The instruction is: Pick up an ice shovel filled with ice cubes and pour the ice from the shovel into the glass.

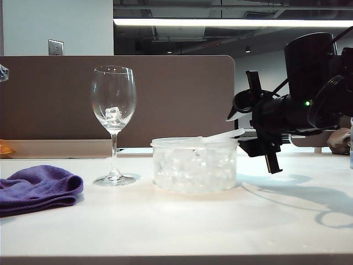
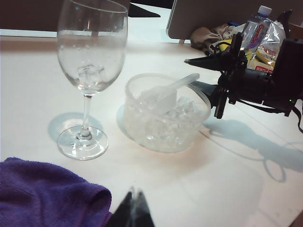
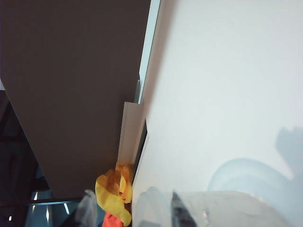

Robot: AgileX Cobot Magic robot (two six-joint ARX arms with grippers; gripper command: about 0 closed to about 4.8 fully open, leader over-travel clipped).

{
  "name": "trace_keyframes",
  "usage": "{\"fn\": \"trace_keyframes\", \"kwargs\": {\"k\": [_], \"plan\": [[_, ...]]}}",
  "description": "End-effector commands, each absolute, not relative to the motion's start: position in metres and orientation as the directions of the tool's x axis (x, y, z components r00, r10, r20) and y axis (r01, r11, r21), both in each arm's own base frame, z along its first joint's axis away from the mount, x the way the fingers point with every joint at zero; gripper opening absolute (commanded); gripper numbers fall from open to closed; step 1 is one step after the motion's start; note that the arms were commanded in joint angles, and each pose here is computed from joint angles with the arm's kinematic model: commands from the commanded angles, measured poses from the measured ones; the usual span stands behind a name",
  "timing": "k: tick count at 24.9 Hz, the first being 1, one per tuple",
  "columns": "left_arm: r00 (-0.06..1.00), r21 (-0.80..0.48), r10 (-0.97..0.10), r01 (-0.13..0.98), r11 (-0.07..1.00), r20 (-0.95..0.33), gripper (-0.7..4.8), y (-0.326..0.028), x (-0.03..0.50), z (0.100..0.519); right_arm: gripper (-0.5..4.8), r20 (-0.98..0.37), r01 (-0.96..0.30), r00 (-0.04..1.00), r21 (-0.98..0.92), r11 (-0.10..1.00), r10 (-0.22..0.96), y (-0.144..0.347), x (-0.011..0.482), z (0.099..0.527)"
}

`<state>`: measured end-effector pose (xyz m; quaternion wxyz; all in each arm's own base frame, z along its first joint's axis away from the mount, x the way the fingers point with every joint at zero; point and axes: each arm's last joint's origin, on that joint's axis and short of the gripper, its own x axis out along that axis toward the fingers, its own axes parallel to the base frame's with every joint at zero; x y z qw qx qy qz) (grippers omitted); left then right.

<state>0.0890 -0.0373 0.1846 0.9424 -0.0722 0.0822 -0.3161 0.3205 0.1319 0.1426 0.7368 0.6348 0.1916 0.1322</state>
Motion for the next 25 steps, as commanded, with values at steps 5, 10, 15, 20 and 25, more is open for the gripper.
{"fn": "trace_keyframes", "kwargs": {"k": [5, 10, 15, 20, 25], "plan": [[0.786, -0.181, -0.611, 0.59, 0.787, -0.094, -0.05, -0.0373, 0.0889, 0.1872, 1.61, -0.131, 0.062, 0.895, 0.983, 0.171, 0.427, 0.1349, 0.3199, 0.1426], [0.786, -0.181, -0.611, 0.59, 0.787, -0.094, -0.05, -0.0373, 0.0889, 0.1872, 1.46, -0.136, 0.068, 0.899, 0.982, 0.174, 0.416, 0.1345, 0.32, 0.1421], [0.786, -0.181, -0.611, 0.59, 0.787, -0.094, -0.05, -0.0373, 0.0889, 0.1872, 1.43, -0.137, 0.071, 0.904, 0.982, 0.173, 0.405, 0.1342, 0.3202, 0.1421], [0.786, -0.181, -0.611, 0.59, 0.787, -0.094, -0.05, -0.0373, 0.0889, 0.1872, 1.05, -0.137, 0.072, 0.905, 0.983, 0.172, 0.403, 0.1341, 0.3202, 0.1421], [0.786, -0.181, -0.611, 0.59, 0.787, -0.094, -0.05, -0.0373, 0.0889, 0.1872, 1.03, -0.137, 0.072, 0.905, 0.983, 0.171, 0.403, 0.1341, 0.3202, 0.1421]]}}
